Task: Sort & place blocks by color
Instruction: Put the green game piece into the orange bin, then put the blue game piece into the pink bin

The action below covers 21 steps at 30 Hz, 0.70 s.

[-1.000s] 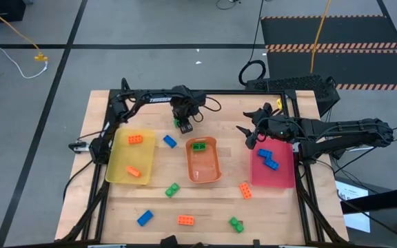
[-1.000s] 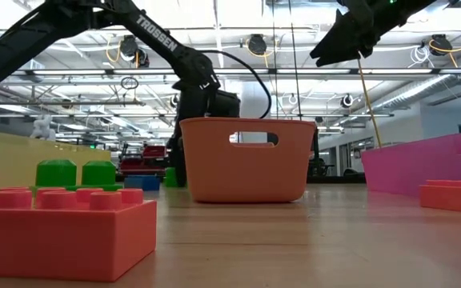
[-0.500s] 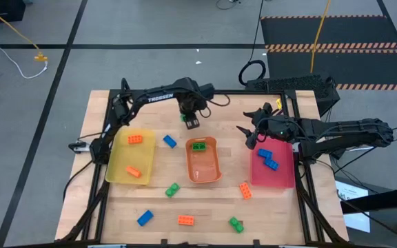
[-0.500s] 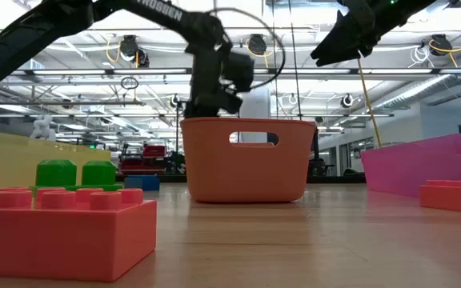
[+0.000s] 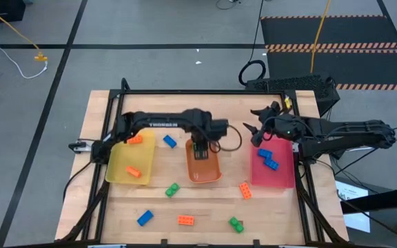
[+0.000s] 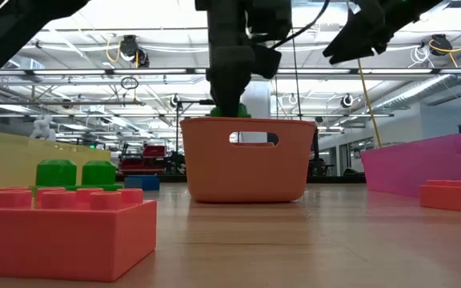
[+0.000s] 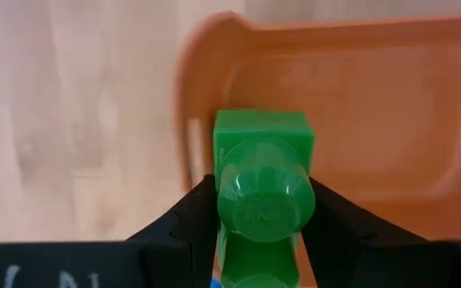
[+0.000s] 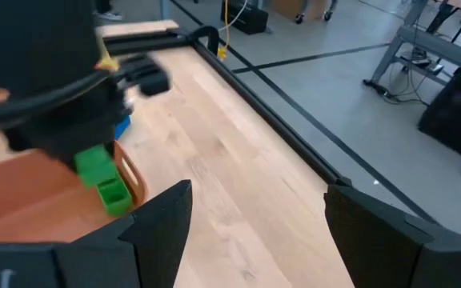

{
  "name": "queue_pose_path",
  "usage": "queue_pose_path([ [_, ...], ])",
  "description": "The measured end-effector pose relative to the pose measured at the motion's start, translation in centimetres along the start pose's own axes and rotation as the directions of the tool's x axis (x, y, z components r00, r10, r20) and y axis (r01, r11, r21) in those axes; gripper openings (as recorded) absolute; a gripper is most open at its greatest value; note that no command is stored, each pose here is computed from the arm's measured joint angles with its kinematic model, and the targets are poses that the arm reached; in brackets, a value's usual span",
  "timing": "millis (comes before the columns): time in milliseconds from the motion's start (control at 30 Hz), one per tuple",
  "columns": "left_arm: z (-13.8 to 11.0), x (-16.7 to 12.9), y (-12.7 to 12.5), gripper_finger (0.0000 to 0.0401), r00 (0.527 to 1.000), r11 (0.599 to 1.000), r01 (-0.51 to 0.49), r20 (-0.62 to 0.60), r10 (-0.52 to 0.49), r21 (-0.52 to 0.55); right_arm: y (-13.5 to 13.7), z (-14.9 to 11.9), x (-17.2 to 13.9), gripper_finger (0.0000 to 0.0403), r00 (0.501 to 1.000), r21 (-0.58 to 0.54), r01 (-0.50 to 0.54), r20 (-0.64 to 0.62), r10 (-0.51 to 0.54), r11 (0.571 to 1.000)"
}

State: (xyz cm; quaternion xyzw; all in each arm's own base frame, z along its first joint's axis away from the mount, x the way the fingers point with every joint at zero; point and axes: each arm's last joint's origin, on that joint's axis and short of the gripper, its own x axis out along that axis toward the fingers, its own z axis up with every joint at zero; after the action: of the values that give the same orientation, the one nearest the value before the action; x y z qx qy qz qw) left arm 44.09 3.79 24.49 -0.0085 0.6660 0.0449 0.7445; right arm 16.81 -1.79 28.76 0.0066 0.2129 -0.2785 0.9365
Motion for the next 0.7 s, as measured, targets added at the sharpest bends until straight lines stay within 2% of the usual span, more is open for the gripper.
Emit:
queue_pose_path([
  [200, -0.4, 0.8, -2.4, 0.0156, 0.999, 0.998, 0.002, -0.036, 0.0, 0.061, -0.1, 0.0, -0.2, 0.027, 1.0, 0.033, -0.009, 0.003, 0.009, 0.999],
  [533, 0.0, 1.0, -3.1, 0.0265, 1.0, 0.996, 0.002, 0.011, -0.003, 0.085, 0.1, -0.1, 0.2, 0.027, 1.0, 0.014, -0.008, -0.014, 0.008, 1.0],
  [700, -0.1, 1.0, -3.1, 0.03, 1.0, 0.995, 0.001, 0.006, -0.001, 0.103, 0.1, -0.1, 0.2, 0.027, 1.0, 0.012, -0.008, -0.015, 0.008, 1.0],
])
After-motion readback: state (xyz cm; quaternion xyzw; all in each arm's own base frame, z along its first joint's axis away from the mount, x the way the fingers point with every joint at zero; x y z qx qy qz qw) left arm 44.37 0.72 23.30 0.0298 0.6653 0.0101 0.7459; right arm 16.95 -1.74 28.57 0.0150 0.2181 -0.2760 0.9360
